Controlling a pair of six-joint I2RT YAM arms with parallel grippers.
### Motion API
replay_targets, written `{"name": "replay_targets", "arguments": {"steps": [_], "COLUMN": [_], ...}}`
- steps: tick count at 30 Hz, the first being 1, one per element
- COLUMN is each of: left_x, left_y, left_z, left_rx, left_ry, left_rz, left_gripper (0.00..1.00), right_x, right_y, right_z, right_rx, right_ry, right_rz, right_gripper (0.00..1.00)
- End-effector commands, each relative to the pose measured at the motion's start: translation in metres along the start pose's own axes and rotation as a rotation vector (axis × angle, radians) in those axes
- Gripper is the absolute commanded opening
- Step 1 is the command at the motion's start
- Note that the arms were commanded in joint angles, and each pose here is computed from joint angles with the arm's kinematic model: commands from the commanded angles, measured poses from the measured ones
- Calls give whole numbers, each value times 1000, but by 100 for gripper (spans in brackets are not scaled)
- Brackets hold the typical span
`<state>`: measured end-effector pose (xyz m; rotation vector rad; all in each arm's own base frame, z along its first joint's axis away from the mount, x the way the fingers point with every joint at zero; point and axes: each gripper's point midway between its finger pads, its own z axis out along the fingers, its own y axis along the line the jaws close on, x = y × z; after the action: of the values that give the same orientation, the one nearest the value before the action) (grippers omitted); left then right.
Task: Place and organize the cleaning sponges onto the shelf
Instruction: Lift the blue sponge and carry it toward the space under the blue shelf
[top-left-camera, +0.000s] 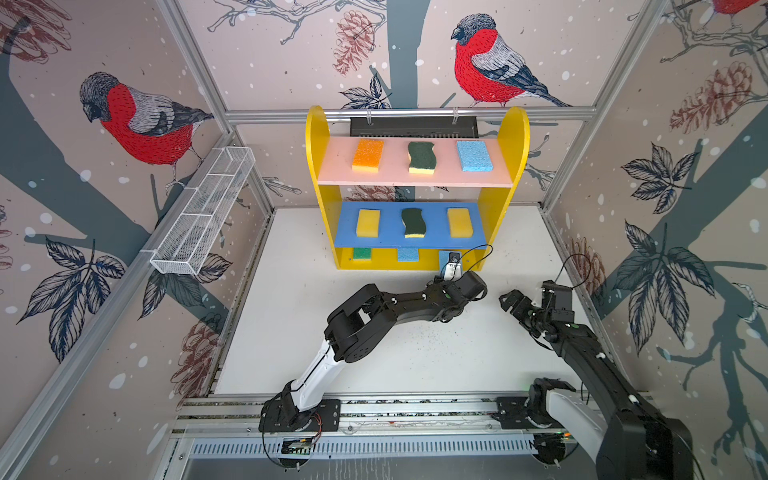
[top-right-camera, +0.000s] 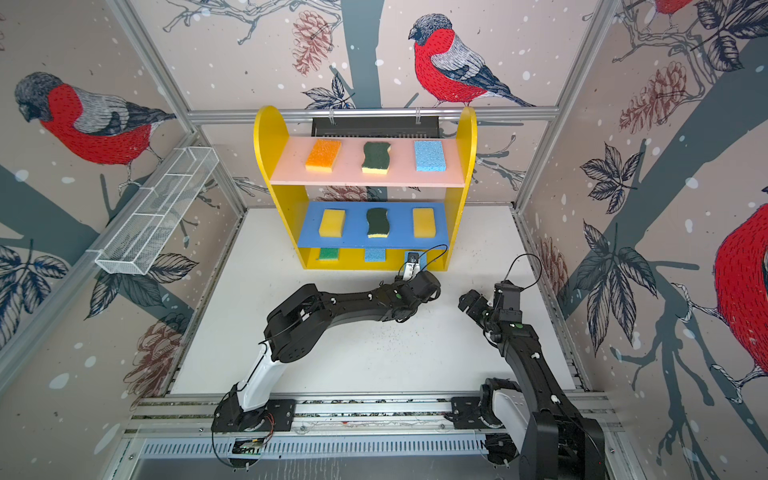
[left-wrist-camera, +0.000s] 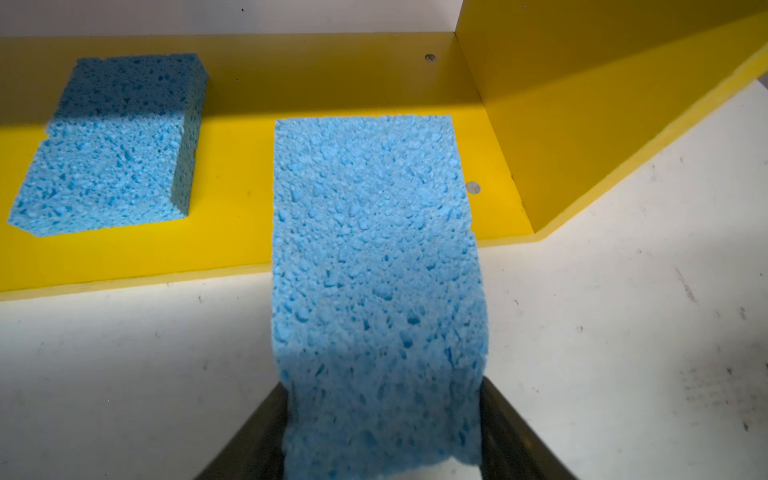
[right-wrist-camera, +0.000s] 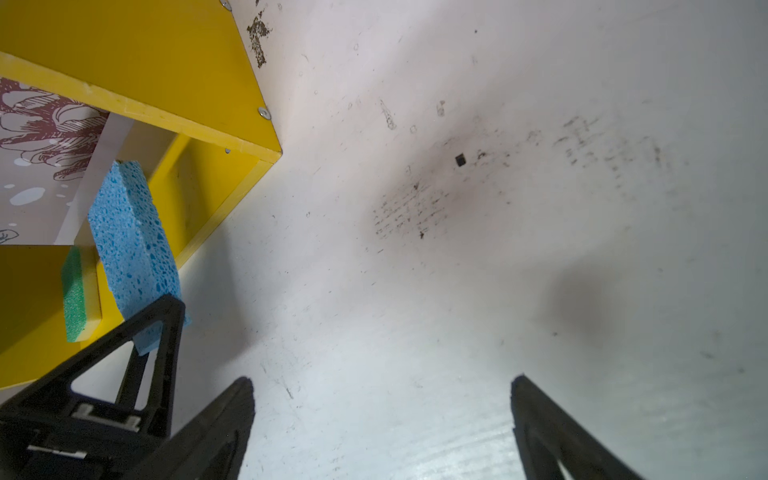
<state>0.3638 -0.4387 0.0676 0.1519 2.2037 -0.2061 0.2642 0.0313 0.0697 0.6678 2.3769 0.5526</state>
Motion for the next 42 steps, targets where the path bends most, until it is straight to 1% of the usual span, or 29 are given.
{"name": "replay_targets", "arguments": {"steps": [1,11,21,32,42], "left_x": [-19,-30,-24,-21,-25], "left_y": [-5,-11,-14,-14,-14], "left_z": [4,21,37,49,53], "left_rx": [-1,-10,-28,-56,-76], "left_ry": [-79,-137,-146,-175,-210], "left_rz": [-19,-24,-11,0,-8], "left_gripper": [66,66,68,68,67], "right_x": [-2,6,13,19,24], "right_y": [7,9,11,10,10], "right_z": [0,1,1,1,1], "right_rx": [-30,-39,-53,-54,-59], "right_ry": [-8,13,26,37,45], "right_rz": [-24,-34,-44,-46,-44], "right_gripper": [96,95,95,94,94]}}
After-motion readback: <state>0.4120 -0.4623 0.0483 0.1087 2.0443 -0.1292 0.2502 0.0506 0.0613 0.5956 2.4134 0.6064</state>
